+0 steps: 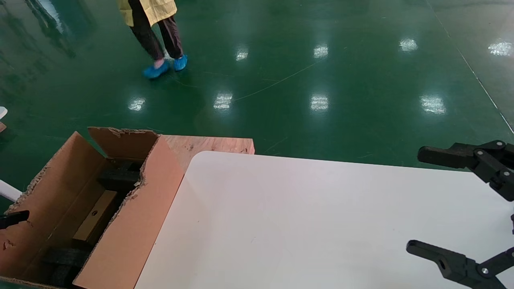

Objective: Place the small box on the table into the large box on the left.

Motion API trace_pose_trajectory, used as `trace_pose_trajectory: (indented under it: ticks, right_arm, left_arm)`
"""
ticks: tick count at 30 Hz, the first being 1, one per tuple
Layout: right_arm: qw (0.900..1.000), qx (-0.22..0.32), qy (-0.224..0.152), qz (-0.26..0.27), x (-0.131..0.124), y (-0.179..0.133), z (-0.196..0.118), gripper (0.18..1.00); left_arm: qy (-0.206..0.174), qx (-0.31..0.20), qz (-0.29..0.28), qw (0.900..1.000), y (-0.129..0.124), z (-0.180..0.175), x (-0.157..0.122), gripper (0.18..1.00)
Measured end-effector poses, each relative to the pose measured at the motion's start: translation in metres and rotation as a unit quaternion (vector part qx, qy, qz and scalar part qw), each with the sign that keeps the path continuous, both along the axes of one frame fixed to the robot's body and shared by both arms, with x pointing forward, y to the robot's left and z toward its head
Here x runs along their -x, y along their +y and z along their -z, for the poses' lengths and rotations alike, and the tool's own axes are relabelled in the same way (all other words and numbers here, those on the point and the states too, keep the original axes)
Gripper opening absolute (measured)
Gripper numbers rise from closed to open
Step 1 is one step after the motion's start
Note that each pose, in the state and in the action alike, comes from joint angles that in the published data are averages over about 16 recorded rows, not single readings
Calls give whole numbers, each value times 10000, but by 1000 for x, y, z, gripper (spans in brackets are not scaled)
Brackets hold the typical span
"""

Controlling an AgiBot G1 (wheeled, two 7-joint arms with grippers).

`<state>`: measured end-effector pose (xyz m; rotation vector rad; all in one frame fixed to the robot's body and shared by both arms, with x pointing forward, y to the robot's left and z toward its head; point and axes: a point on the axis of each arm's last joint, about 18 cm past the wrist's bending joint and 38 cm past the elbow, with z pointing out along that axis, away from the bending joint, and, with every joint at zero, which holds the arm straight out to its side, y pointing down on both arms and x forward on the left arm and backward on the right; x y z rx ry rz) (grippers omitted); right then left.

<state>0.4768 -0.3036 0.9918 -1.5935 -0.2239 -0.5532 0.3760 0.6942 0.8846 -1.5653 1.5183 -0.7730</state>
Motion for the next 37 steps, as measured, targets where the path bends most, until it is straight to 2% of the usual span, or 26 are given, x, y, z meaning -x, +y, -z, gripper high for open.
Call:
trace_pose_trajectory:
  ticks: [5, 9, 17, 21, 30, 37]
  right_arm:
    - [10000, 0, 0, 0, 0, 0, 0, 1001]
    - [10000, 0, 0, 0, 0, 0, 0, 1001]
    - [10000, 0, 0, 1, 0, 0, 0, 1001]
    - [10000, 0, 1, 1, 0, 0, 0, 1001]
    - [10000, -1, 1, 3, 0, 0, 0, 1001]
    - [10000, -1, 1, 3, 0, 0, 0, 1001]
  left_arm:
    - [-89, -330, 275, 9990, -7, -23, -16, 944]
    - [-218, -696, 635, 9953, -21, -54, -35, 972]
    - [-640, -1362, 1492, 9773, -68, -131, -67, 999]
    - [-798, -1503, 1803, 9688, -89, -156, -74, 1000]
    - [-1010, -1630, 2420, 9511, -128, -179, -86, 1001]
    - [-1043, -1667, 2661, 9437, -142, -181, -93, 1001]
